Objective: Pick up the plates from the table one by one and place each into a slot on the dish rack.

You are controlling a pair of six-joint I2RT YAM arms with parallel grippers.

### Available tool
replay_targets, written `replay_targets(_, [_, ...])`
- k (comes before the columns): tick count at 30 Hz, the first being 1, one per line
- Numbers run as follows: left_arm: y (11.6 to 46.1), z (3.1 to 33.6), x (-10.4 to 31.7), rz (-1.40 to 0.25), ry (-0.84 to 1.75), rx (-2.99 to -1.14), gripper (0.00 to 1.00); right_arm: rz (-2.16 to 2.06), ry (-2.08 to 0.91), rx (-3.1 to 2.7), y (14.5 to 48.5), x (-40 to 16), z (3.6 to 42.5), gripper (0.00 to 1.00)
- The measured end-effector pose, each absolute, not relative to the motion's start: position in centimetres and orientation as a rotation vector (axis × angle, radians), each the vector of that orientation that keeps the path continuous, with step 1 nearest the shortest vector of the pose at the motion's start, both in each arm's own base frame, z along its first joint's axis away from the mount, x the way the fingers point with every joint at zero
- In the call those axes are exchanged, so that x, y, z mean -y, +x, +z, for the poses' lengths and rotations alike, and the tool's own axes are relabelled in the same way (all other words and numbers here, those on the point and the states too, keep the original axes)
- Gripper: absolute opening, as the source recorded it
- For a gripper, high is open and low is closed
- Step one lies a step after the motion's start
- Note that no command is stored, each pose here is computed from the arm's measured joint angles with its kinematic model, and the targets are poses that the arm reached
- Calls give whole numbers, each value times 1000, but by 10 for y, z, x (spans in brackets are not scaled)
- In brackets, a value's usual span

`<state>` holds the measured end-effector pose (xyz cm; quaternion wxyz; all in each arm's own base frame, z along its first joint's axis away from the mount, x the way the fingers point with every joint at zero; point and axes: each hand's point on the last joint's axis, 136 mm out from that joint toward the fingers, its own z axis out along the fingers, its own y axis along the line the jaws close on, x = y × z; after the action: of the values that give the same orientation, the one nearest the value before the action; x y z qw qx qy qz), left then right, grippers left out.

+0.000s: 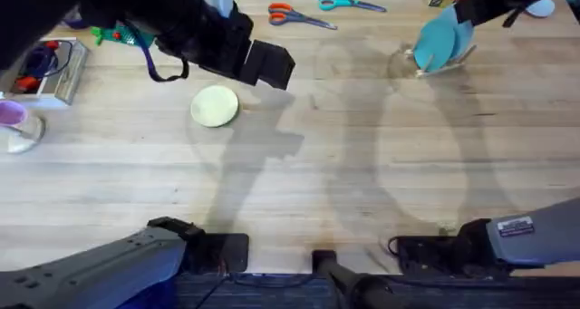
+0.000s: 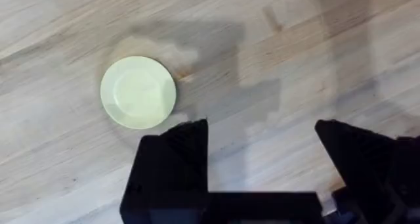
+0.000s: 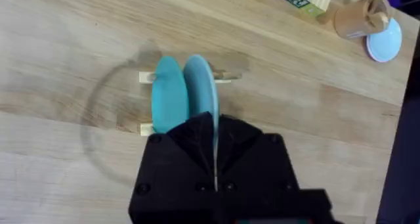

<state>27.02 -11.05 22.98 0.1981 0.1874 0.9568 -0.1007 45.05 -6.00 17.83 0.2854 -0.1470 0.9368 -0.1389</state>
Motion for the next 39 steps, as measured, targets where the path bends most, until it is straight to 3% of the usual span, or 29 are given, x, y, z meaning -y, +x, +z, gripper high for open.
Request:
replay_targets(31, [270,230,111,-282,524,-2677,993,-371,-393,-2505,451,60,178,67])
replay_targets(39, [270,230,111,-282,524,-2678,993,-372,-393,-2503,451,60,179,125])
